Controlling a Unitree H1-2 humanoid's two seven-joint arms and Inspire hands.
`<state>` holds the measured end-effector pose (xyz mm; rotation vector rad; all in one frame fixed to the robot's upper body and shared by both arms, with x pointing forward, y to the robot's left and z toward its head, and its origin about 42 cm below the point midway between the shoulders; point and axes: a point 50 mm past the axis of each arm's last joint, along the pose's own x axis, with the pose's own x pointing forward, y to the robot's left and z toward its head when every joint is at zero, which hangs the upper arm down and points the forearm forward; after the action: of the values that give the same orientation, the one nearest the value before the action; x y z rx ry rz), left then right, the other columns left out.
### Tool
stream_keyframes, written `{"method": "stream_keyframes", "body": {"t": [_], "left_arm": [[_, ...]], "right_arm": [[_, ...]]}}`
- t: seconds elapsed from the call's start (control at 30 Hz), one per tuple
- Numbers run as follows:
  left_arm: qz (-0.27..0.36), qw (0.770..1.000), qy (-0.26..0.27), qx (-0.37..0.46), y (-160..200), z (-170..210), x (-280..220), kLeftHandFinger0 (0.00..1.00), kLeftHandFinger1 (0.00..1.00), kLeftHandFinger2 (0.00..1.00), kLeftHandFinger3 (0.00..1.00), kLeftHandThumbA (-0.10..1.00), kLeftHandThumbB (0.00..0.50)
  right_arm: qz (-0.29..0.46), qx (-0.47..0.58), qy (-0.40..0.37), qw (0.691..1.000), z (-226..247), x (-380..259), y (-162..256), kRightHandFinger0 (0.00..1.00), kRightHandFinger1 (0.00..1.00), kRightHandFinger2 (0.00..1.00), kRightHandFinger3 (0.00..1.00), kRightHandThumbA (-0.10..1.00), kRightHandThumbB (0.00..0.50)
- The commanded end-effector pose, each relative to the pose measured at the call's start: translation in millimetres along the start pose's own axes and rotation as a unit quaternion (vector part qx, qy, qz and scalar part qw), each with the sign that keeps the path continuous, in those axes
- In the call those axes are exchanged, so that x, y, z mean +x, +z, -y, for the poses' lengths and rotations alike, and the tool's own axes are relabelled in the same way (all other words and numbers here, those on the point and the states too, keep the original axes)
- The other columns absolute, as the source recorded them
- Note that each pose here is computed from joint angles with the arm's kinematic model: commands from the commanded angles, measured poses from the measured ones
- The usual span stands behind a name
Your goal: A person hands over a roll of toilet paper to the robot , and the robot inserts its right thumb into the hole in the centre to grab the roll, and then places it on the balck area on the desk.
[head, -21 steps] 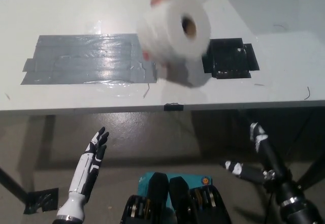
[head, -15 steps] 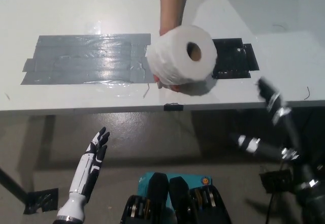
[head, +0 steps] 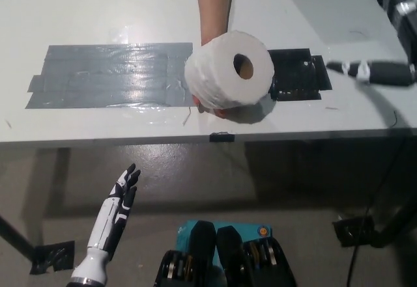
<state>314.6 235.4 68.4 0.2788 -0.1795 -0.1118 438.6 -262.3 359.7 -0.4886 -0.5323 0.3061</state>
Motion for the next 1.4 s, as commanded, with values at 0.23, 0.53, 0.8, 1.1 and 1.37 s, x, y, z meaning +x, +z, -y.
{"method": "stream_keyframes", "body": {"t": [0.23, 0.53, 0.8, 1.1, 1.37], "left_arm": [[0.035, 0.999, -0.008, 0.018, 9, -6, 6, 1.00, 1.00, 1.00, 1.00, 1.00, 0.293], [0.037, 0.999, -0.010, 0.021, 10, -5, 4, 1.00, 1.00, 1.00, 1.00, 1.00, 0.275], [0.041, 0.999, -0.008, 0.026, 10, -7, 4, 1.00, 1.00, 1.00, 1.00, 1.00, 0.256], [0.038, 0.999, -0.006, 0.031, 11, -8, 6, 1.00, 1.00, 1.00, 1.00, 1.00, 0.257], [0.039, 0.999, -0.008, 0.028, 12, -9, 8, 1.00, 1.00, 1.00, 1.00, 1.00, 0.254]], "right_arm": [[-0.127, -0.065, 0.117, 0.983, 29, 145, 26, 1.00, 1.00, 1.00, 1.00, 1.00, 0.398], [-0.151, -0.156, 0.151, 0.964, -16, 188, 18, 1.00, 1.00, 1.00, 1.00, 1.00, 0.407], [-0.203, -0.138, 0.187, 0.951, -52, 194, 8, 1.00, 1.00, 1.00, 1.00, 1.00, 0.479], [-0.199, -0.187, 0.223, 0.936, -70, 187, 1, 1.00, 1.00, 1.00, 1.00, 1.00, 0.498], [-0.216, -0.159, 0.229, 0.936, -66, 182, -9, 1.00, 1.00, 1.00, 1.00, 1.00, 0.485]]}}
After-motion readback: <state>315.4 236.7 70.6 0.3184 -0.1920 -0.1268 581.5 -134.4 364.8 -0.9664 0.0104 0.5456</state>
